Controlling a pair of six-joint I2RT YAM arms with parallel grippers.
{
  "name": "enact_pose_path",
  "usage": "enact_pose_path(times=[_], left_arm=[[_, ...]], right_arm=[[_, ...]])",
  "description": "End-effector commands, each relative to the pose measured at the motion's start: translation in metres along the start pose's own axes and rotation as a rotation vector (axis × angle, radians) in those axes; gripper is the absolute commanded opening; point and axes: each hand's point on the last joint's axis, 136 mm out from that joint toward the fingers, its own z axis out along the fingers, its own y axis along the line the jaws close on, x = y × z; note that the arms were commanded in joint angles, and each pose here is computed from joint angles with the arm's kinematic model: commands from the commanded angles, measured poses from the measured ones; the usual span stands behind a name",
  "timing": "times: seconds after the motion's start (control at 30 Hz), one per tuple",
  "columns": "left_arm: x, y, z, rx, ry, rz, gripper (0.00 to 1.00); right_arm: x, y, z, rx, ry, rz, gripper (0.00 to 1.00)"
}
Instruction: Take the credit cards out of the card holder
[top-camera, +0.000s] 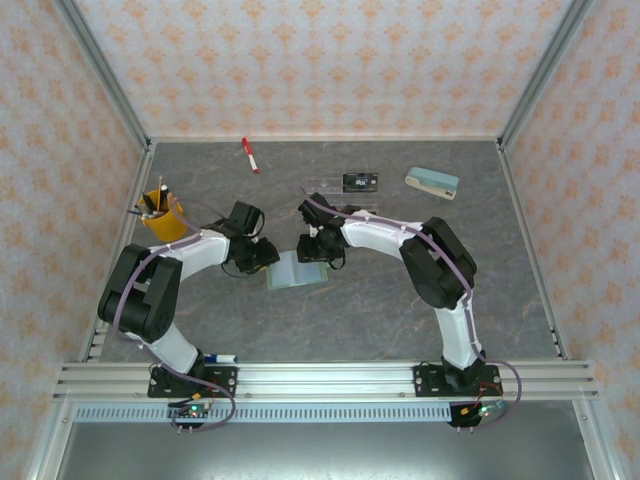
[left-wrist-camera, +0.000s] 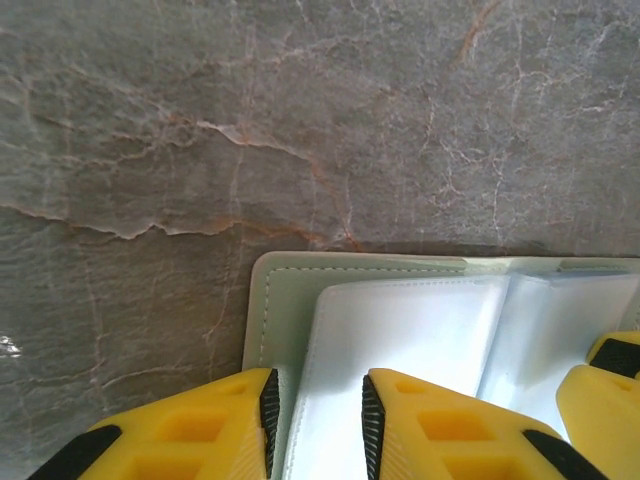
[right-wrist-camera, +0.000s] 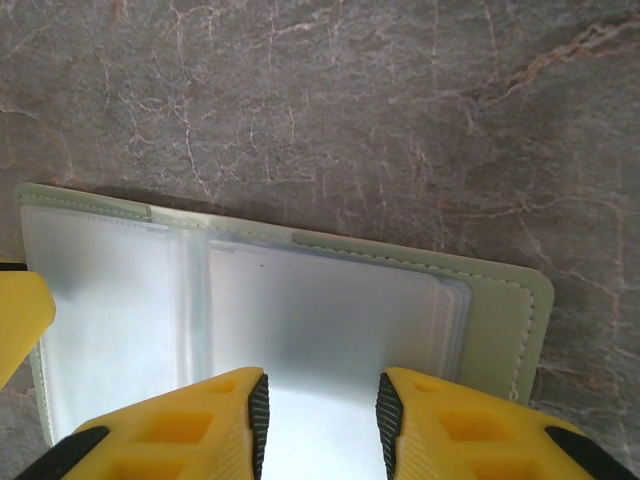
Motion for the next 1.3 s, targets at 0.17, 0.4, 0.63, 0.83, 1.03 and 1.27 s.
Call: enact_pose_path(times=[0.17,0.4,0.63,0.83,1.03,1.27], left_arm=[[0.001,-0.004,0.009,-0.036,0.033,0.043,0.22],[0.005,-0.024,0.012,0.032,0.066,0.076,0.04],[0.013,-0.045,0.014,0.118,0.106,0.116,0.0],[0.001,-0.042,-0.008,0.052,0.041,0.142,0.04],[-0.023,-0.039,-0.063,-0.014,-0.113,0.173,0.41],[-0.062,0.005,-0.138,-0.216,-0.4,0.123,0.77]], right_arm=[[0.018,-0.027,0.026,0.092,0.069,0.041,0.37],[0.025,-0.03,0.032,0.09,0.093,0.053,0.35],[0.024,-0.026,0.029,0.073,0.084,0.064,0.34],[-0.003,-0.007,-0.014,0.023,-0.069,0.067,0.36],[-0.028,0.002,-0.077,-0.021,-0.271,0.073,0.54],[-0.051,-0.041,-0.154,0.156,-0.532,0.082,0.74]])
